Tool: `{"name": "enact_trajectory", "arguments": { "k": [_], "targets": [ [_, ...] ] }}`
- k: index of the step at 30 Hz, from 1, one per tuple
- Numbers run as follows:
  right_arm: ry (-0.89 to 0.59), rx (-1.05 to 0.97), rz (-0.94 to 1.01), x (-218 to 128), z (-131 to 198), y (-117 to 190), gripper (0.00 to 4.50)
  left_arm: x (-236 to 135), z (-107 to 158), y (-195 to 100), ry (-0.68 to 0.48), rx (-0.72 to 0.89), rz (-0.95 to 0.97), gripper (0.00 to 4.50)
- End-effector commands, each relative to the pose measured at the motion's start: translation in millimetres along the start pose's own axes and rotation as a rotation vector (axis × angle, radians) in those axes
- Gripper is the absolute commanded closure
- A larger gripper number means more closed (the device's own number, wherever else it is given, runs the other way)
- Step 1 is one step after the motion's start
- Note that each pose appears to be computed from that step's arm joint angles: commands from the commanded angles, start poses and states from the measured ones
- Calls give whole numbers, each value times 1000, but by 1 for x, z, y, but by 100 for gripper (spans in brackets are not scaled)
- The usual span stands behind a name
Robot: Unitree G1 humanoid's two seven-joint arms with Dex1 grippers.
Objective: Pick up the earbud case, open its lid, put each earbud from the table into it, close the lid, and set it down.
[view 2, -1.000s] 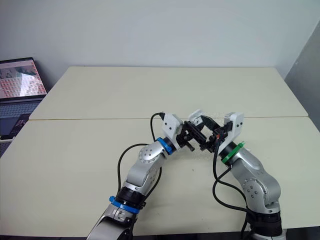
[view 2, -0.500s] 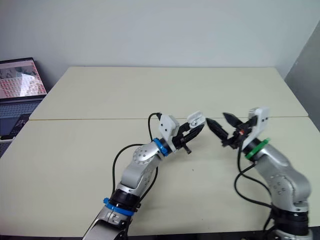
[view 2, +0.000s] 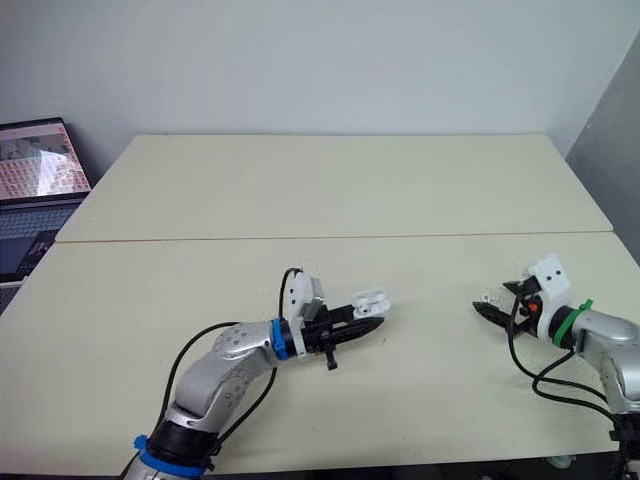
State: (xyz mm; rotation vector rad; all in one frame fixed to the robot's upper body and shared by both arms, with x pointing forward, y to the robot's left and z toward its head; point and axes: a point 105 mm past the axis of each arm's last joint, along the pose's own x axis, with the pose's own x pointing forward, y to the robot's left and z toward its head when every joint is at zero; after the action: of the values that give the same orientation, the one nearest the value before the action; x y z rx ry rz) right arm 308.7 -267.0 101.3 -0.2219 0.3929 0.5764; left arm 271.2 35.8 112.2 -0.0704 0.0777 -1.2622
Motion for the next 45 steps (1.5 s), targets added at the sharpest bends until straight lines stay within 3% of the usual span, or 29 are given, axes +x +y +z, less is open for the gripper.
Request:
{"name": "enact_trajectory", "arguments": {
  "k": [1, 12, 13, 16, 23, 26, 38, 41, 45],
  "targets": [
    [10, -112, 50, -2, 2, -6, 2, -3, 8, -3, -13, 30, -17, 369],
    [48, -141, 160, 7, -5, -22, 2, -7, 7, 6, -11, 24, 19, 369],
    [50, -145, 168, 7, -6, -22, 18, -9, 7, 6, -9, 24, 23, 369],
    [40, -149, 174, 8, -6, -22, 81, -11, 6, 7, -6, 22, 29, 369],
    [28, -176, 193, 14, -2, -16, 352, -9, 5, 6, -5, 21, 28, 369],
    [28, -190, 197, 13, -2, -15, 446, -9, 6, 6, -6, 22, 27, 369],
    [1, -207, 190, 4, 13, -11, 446, -8, 4, 6, -2, 21, 21, 369],
    [0, -169, 206, 4, 13, -4, 385, -8, 4, 7, -3, 21, 23, 369],
    [-1, -102, 151, 10, 11, -1, 245, -9, 3, 6, -1, 21, 24, 369]
  ]
}}
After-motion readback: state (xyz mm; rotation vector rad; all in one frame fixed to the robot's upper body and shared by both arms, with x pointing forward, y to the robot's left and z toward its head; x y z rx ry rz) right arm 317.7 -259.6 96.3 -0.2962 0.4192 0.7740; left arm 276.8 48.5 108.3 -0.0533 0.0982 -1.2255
